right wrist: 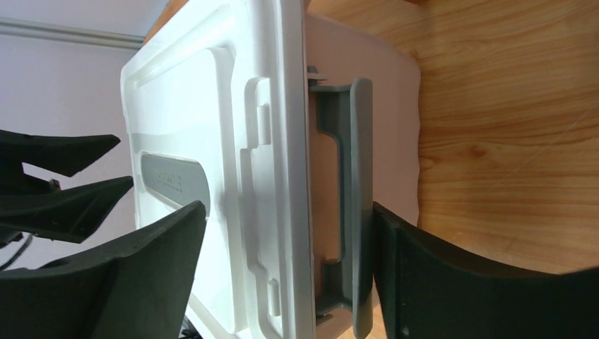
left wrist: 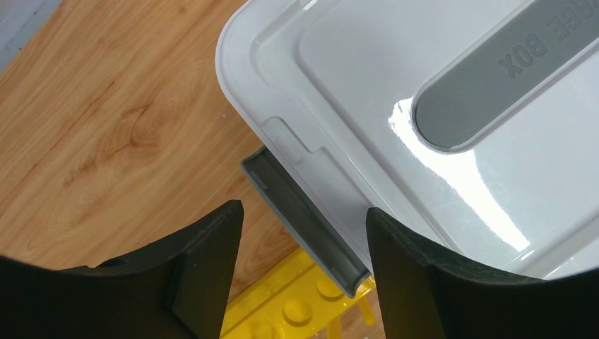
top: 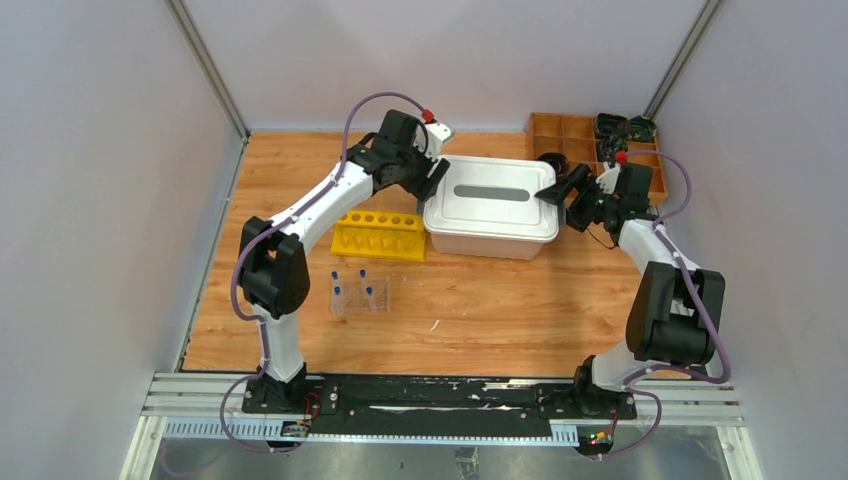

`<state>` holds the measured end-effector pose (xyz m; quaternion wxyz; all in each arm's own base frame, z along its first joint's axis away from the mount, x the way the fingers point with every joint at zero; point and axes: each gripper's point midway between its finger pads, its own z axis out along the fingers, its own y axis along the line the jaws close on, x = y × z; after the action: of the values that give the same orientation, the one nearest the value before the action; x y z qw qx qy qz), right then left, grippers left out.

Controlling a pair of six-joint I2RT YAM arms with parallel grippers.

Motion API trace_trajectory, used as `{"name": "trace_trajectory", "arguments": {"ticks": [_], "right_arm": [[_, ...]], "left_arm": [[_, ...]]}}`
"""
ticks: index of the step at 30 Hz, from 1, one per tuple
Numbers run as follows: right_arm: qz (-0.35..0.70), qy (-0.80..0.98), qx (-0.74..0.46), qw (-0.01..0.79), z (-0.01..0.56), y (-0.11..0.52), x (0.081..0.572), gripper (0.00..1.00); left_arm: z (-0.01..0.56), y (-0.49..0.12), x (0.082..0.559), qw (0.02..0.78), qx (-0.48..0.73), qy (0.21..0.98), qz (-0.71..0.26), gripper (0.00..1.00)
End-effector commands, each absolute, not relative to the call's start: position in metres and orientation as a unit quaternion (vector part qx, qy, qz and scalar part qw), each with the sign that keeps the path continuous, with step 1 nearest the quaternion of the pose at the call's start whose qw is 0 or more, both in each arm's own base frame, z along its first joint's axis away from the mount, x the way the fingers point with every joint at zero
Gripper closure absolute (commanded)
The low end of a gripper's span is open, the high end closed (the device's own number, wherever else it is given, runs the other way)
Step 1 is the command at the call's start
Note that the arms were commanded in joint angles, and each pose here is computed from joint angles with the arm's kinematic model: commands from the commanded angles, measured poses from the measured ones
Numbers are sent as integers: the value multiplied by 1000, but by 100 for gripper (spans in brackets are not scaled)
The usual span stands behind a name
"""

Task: Organize the chemistry lab equipment

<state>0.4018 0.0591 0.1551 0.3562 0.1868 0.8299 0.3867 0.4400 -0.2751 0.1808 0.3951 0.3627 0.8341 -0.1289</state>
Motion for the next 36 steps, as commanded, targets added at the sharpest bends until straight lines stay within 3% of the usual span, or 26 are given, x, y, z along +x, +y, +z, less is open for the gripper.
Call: {"name": "trace_trajectory", "arguments": {"ticks": [1, 4, 10, 26, 32, 36], "right_arm": [[389, 826, 176, 367, 168, 55, 401, 21], [376, 830, 174, 374, 170, 53, 398, 32], [351, 842, 173, 371, 168, 53, 389, 44], [203, 914, 101, 337, 146, 65, 382, 52], [133, 932, 77, 328, 139, 64, 378, 71], [99, 932, 91, 337, 144, 52, 375, 79]], "left_arm": [[183, -280, 442, 392, 372, 831, -135, 30], [183, -282, 442, 391, 373, 830, -137, 31], [183, -283, 443, 390, 374, 830, -138, 31], [184, -282, 441, 388, 383, 827, -139, 32], [187, -284, 440, 388, 384, 825, -144, 32], [200, -285, 441, 396, 369, 828, -147, 18]]}}
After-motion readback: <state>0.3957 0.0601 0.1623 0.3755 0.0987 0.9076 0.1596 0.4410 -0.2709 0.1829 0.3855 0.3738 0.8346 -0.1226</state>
